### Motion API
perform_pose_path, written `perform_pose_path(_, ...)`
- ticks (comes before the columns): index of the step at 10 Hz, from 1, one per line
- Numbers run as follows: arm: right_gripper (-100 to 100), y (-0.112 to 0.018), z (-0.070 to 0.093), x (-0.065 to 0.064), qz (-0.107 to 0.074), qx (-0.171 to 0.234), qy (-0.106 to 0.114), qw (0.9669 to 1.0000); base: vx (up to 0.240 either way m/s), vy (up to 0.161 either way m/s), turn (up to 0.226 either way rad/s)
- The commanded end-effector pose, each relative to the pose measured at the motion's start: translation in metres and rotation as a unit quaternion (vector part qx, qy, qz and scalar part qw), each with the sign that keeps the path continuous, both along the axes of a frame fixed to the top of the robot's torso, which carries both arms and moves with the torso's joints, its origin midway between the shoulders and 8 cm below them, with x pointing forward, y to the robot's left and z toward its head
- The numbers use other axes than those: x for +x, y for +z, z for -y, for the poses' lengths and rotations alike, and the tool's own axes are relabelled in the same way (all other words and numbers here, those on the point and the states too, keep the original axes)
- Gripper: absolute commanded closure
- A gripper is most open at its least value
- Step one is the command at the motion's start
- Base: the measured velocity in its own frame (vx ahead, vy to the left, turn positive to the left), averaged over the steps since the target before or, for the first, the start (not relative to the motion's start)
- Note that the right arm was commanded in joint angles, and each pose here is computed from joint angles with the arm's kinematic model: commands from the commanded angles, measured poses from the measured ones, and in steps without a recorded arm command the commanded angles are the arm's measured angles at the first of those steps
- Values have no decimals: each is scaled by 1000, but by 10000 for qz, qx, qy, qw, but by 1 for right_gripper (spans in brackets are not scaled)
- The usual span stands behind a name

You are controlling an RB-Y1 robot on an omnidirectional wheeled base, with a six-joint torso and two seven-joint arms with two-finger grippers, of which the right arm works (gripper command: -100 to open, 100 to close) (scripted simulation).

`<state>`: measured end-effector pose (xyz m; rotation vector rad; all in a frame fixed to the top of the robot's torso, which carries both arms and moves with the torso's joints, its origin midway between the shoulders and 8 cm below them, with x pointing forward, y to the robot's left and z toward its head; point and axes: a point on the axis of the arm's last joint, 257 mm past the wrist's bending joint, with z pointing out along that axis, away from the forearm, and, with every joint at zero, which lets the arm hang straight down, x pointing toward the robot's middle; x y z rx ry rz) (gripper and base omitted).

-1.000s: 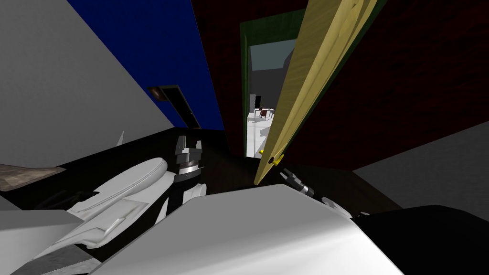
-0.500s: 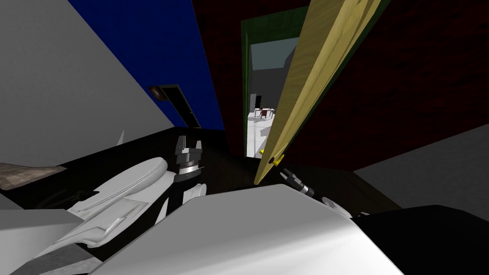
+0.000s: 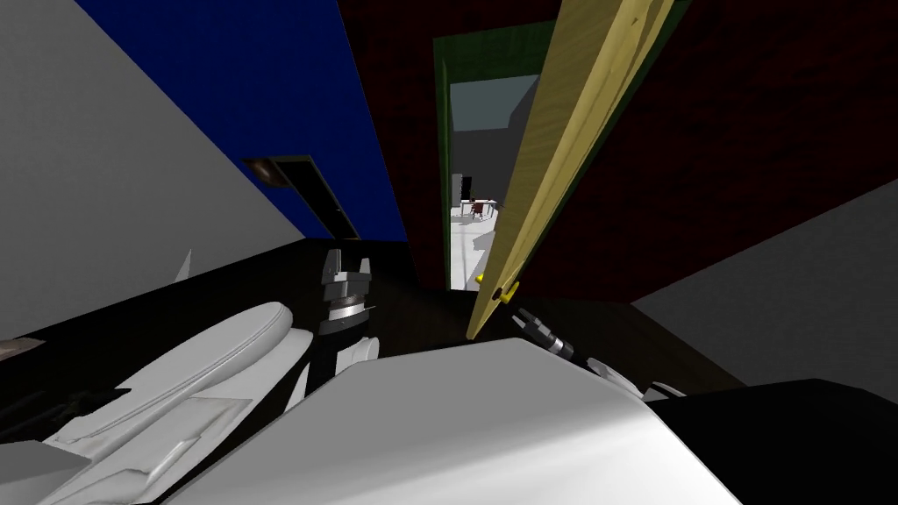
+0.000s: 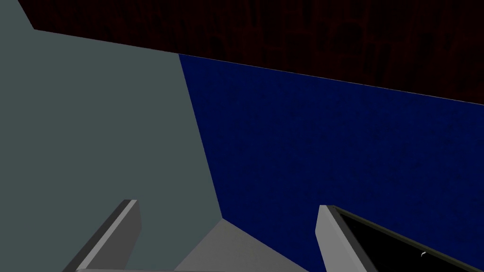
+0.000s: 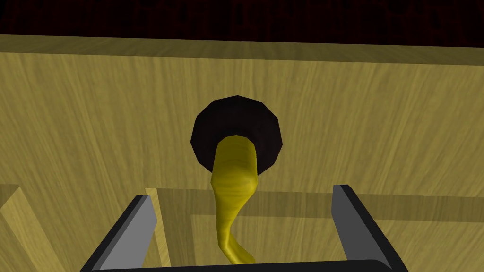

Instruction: Pull the door open

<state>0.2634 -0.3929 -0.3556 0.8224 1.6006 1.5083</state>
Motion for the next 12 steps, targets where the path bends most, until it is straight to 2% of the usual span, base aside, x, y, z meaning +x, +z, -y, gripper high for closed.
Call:
perform_pose_path(1,-100,0,-5,4,0,5,104,9999,10,38,-221)
perform_pose_path(4,-100,0,-14,12,0,9,285,9996,-65,-41,-141)
perform_pose_path(8,-100,1,-21,17,-1,9,422,9991,-65,-64,-19)
perform_pose_path(12,-100,1,-21,17,-1,9,422,9991,-11,-12,3)
